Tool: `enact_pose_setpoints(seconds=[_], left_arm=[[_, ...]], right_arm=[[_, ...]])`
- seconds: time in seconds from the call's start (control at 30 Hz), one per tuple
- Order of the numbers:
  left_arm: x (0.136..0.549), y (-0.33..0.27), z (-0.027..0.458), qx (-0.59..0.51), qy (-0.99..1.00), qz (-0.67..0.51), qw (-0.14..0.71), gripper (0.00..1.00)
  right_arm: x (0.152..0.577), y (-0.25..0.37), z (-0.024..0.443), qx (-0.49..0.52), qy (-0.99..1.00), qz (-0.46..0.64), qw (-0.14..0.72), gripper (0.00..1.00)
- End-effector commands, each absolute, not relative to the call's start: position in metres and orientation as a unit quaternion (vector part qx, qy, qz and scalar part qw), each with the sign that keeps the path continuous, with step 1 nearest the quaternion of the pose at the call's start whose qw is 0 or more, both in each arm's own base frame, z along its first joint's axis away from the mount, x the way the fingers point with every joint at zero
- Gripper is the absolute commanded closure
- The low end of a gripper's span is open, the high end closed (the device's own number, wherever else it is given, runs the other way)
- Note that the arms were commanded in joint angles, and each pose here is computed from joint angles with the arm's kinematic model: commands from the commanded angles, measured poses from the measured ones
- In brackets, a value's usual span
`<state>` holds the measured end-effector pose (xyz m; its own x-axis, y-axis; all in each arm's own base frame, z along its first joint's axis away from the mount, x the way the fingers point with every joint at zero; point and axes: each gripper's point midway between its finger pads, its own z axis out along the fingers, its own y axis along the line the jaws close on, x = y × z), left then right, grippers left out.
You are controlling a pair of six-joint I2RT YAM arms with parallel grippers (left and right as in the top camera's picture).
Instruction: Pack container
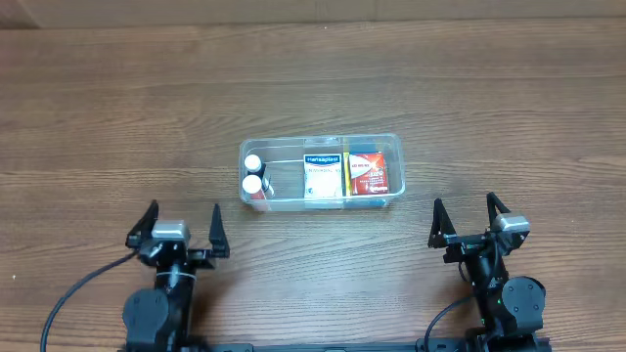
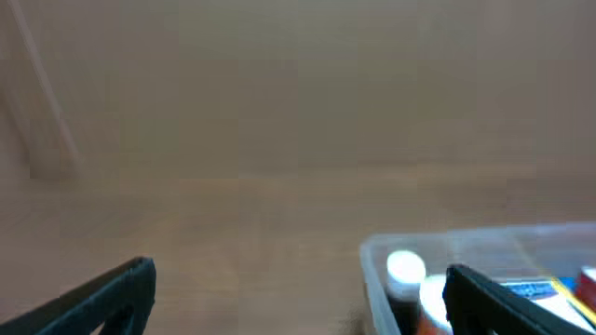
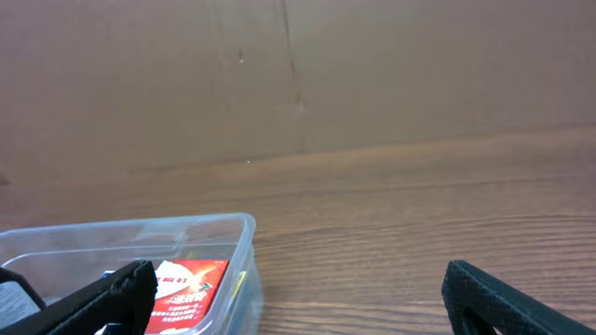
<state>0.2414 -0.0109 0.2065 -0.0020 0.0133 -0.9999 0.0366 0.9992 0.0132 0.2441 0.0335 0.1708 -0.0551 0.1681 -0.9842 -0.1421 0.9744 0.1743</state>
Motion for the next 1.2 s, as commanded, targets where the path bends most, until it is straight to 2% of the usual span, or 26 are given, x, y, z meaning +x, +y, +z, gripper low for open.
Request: enact_pose_setpoints(seconds=[0.0,0.13,1.17], left_arm=[[0.246,-0.017,0.199,0.071,0.669,0.025,0.740,0.00],[0.246,-0.013,0.157,0.062,0.730,0.023,0.680,0.00],[0.246,-0.014,0.156,0.065,0.731,0.021,0.679,0.00]], right_arm=[[0.244,0.031,0.170,0.011,0.715,0.108,0.690,0.00],[0.244,0.031,0.170,0.011,0.715,0.108,0.690,0.00],[0.244,0.031,0.170,0.011,0.715,0.108,0.690,0.00]])
